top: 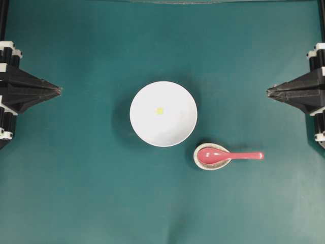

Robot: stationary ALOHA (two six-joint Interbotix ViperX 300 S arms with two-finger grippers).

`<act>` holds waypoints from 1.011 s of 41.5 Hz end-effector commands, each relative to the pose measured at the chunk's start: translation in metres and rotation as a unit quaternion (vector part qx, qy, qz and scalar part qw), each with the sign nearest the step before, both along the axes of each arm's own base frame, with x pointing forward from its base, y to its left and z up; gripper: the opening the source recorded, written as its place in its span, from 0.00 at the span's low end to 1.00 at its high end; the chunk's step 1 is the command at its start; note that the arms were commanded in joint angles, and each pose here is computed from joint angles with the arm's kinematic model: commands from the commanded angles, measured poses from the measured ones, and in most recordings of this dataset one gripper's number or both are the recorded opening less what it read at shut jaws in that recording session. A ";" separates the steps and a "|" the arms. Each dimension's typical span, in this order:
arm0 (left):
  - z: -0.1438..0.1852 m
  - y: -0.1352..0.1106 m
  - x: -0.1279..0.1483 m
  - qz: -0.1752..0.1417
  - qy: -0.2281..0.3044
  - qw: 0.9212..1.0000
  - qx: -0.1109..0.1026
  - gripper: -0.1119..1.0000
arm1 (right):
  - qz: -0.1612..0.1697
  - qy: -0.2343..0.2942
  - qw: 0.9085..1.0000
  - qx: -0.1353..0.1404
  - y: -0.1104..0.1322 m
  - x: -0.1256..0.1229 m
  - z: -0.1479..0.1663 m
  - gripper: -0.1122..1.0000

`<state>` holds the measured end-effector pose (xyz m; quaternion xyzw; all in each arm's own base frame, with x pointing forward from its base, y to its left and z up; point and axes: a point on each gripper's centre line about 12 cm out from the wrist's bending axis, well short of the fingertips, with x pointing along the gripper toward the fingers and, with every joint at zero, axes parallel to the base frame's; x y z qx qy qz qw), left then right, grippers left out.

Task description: Scoop the yellow hexagonal prism block from the bowl with a spoon using the right arm.

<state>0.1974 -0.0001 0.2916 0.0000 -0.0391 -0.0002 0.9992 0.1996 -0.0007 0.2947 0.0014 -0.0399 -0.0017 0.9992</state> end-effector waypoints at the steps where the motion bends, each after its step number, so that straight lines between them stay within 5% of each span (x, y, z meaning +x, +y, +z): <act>1: 0.004 0.000 0.002 -0.001 0.011 1.000 0.003 0.10 | -0.002 -0.008 1.000 0.001 -0.001 0.001 0.007 0.09; 26: 0.011 0.000 -0.002 -0.001 -0.006 1.000 0.003 0.10 | -0.002 -0.016 1.000 0.002 -0.001 -0.002 0.015 0.11; 37: 0.013 0.000 -0.003 -0.001 -0.017 1.000 0.008 0.10 | -0.003 -0.008 1.000 0.007 -0.001 -0.001 0.012 0.45; 42: 0.015 0.000 -0.003 0.000 -0.023 1.000 0.007 0.10 | -0.003 0.001 1.000 0.009 -0.001 0.000 0.009 0.46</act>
